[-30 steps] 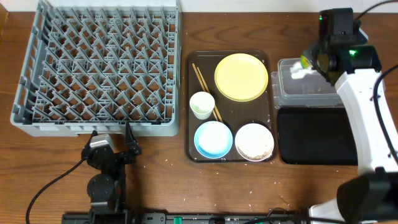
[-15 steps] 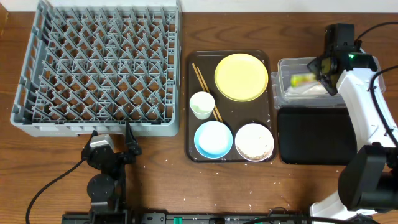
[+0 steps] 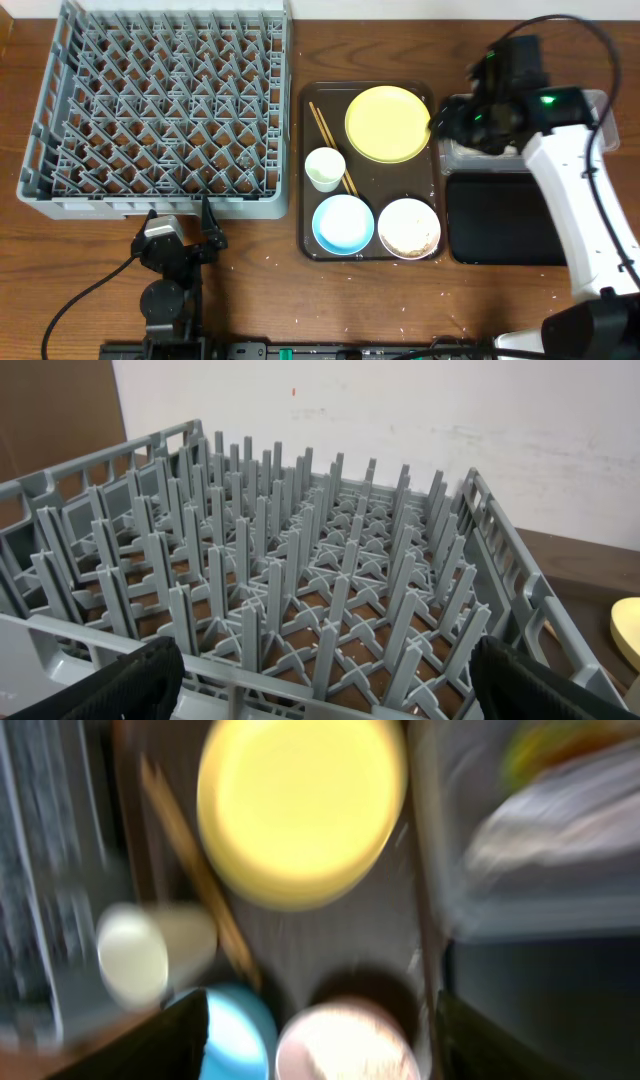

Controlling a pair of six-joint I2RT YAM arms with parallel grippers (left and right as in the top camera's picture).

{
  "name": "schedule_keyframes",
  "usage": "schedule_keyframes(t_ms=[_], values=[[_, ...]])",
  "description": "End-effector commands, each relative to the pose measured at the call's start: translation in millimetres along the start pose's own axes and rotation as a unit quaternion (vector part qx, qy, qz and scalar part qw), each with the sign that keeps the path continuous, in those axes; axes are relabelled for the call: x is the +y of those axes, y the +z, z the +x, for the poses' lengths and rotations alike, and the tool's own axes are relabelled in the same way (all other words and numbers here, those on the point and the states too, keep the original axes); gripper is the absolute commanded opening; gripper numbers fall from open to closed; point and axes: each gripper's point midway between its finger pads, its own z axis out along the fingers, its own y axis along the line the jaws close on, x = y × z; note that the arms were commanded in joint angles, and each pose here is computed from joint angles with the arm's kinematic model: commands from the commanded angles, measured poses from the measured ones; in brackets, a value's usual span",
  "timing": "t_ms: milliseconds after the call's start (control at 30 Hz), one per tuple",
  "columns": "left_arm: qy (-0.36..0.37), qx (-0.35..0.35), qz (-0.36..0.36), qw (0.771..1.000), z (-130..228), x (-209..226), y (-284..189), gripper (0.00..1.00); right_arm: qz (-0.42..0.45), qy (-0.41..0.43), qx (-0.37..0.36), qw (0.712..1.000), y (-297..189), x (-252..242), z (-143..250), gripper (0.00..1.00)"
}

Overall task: Sort waste into correct bins and load items into the dishwasher
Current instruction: 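Move the right gripper to the pink rice bowl and grasp its rim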

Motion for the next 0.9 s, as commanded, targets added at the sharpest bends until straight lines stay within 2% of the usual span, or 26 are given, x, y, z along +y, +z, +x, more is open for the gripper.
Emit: schedule_keyframes(t_ms=[0, 67, 133, 333, 567, 833, 867], values=[[0.004, 0.025, -0.009, 1.000, 17, 5, 1, 0.92, 0.008, -0.045, 0.059, 0.997, 15, 16, 39, 0.54], [0.004, 0.025, -0.009, 1.000, 17, 4, 1, 0.92, 0.022, -0.019, 0.081, 0.996, 23, 19, 57, 0.48], [0.004, 0.025, -0.009, 1.000, 17, 4, 1, 0.92, 0.034, 0.008, 0.100, 0.994, 42, 25, 81, 0.48], [0.004, 0.025, -0.009, 1.000, 17, 4, 1, 0.92, 0.047, 0.087, 0.086, 0.991, 88, 29, 110, 0.50], [0.004, 0.025, -0.009, 1.000, 17, 4, 1, 0.92, 0.062, 0.105, 0.070, 0.990, 108, 24, 118, 0.49], [0.004, 0.025, -0.009, 1.000, 17, 4, 1, 0.92, 0.094, 0.096, 0.112, 0.984, 136, 19, 140, 0.43], [0.004, 0.025, -0.009, 1.000, 17, 4, 1, 0.92, 0.094, 0.098, 0.121, 0.983, 139, 19, 143, 0.40]])
